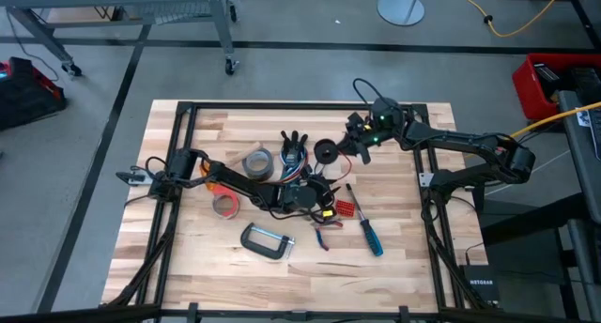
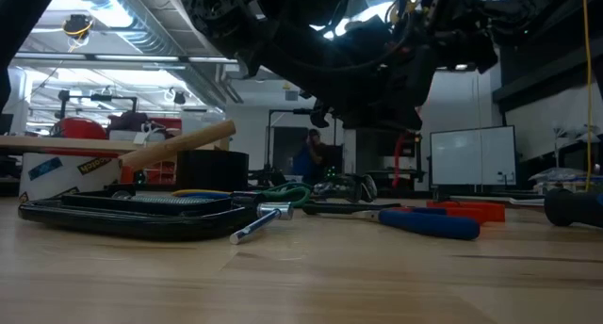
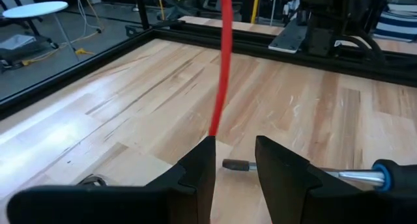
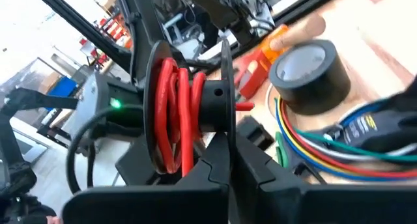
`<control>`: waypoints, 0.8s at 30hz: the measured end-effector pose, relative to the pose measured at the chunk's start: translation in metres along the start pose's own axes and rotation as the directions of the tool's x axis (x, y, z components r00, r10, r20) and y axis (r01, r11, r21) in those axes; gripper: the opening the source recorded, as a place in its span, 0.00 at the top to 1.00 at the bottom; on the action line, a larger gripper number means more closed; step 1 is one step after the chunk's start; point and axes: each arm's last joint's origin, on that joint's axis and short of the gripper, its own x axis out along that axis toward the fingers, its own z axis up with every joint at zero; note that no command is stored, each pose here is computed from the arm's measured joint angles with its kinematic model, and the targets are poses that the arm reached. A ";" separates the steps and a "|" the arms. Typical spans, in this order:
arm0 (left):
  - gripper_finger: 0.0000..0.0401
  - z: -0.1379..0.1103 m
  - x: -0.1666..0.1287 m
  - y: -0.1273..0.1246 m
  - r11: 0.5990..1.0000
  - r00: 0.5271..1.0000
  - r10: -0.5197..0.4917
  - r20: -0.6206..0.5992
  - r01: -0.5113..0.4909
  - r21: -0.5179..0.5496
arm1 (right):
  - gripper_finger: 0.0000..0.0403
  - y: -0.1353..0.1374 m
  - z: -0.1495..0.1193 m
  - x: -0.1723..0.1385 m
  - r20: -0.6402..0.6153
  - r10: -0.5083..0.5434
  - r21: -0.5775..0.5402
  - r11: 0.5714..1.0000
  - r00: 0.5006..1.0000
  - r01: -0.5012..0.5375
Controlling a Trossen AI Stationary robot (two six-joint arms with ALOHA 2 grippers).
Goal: Coil cords
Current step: Coil the red wire onto a black spool
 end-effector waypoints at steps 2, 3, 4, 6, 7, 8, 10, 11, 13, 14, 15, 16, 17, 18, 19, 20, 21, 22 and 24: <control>0.75 0.000 0.000 0.000 1.000 1.000 0.000 0.000 0.000 -0.001 | 1.00 0.001 0.003 0.000 0.022 0.010 -0.005 1.000 1.000 -0.010; 0.75 0.000 0.000 0.000 1.000 1.000 0.000 0.000 0.000 0.001 | 1.00 0.002 0.004 0.000 0.032 0.015 -0.012 1.000 0.999 -0.015; 0.75 0.000 0.000 0.000 1.000 1.000 0.000 0.000 0.000 0.004 | 1.00 0.003 0.006 0.000 0.042 0.020 -0.018 1.000 0.999 -0.019; 0.75 0.000 0.000 0.000 1.000 1.000 0.001 0.000 -0.001 0.004 | 1.00 0.004 0.007 0.000 0.054 0.027 -0.015 1.000 0.998 -0.026; 0.75 0.000 0.000 0.001 1.000 1.000 0.001 0.000 -0.001 0.004 | 1.00 0.004 0.008 0.000 0.056 0.029 -0.016 0.999 0.998 -0.028; 0.75 0.000 0.000 0.001 1.000 1.000 0.001 0.000 -0.001 0.004 | 1.00 0.004 0.007 0.000 0.053 0.035 -0.015 0.999 0.998 -0.035; 0.75 0.000 0.000 0.001 1.000 1.000 0.002 0.000 -0.002 0.004 | 1.00 0.004 0.007 0.000 0.041 0.054 -0.013 0.998 0.998 -0.054; 0.75 0.000 0.000 0.001 1.000 1.000 0.002 0.000 -0.002 0.003 | 1.00 0.005 0.007 0.000 0.037 0.062 -0.013 0.998 0.997 -0.061; 0.75 0.000 0.000 0.000 1.000 1.000 -0.001 0.000 0.001 -0.007 | 1.00 0.005 0.007 0.000 0.031 0.073 -0.014 0.997 0.997 -0.072; 0.75 0.000 -0.001 -0.001 1.000 1.000 -0.004 0.000 0.004 -0.016 | 1.00 0.005 0.007 0.000 0.031 0.073 -0.015 0.997 0.997 -0.072; 0.75 0.000 -0.002 -0.002 1.000 1.000 -0.006 0.000 0.006 -0.021 | 1.00 0.005 0.007 0.000 0.031 0.073 -0.015 0.997 0.997 -0.072; 0.75 -0.001 -0.003 -0.003 1.000 1.000 -0.010 0.000 0.010 -0.025 | 1.00 0.005 0.007 0.000 0.031 0.073 -0.016 0.997 0.997 -0.072; 0.75 -0.001 -0.004 -0.005 1.000 1.000 -0.013 0.000 0.013 -0.026 | 1.00 0.005 0.007 0.000 0.031 0.073 -0.017 0.997 0.997 -0.072; 0.75 -0.001 -0.005 -0.006 1.000 1.000 -0.017 0.000 0.017 -0.025 | 1.00 0.005 0.007 0.000 0.031 0.073 -0.020 0.997 0.997 -0.072; 0.75 -0.001 -0.006 -0.008 0.999 1.000 -0.022 0.000 0.022 -0.025 | 1.00 0.005 0.007 0.000 0.030 0.072 -0.021 0.997 0.997 -0.072; 0.75 -0.002 -0.007 -0.009 0.999 1.000 -0.026 0.001 0.026 -0.026 | 1.00 0.005 0.006 0.000 0.029 0.072 -0.020 0.997 0.997 -0.071; 0.75 -0.002 -0.008 -0.011 0.999 1.000 -0.030 0.001 0.030 -0.025 | 1.00 0.005 0.006 0.000 0.027 0.071 -0.017 0.997 0.997 -0.070; 0.75 -0.002 -0.009 -0.013 0.999 0.999 -0.039 0.000 0.039 -0.024 | 1.00 0.005 0.006 0.000 0.026 0.070 -0.015 0.997 0.997 -0.070; 0.75 -0.003 -0.011 -0.015 0.999 0.999 -0.048 0.000 0.048 -0.022 | 1.00 0.005 0.006 0.000 0.026 0.070 -0.016 0.997 0.997 -0.070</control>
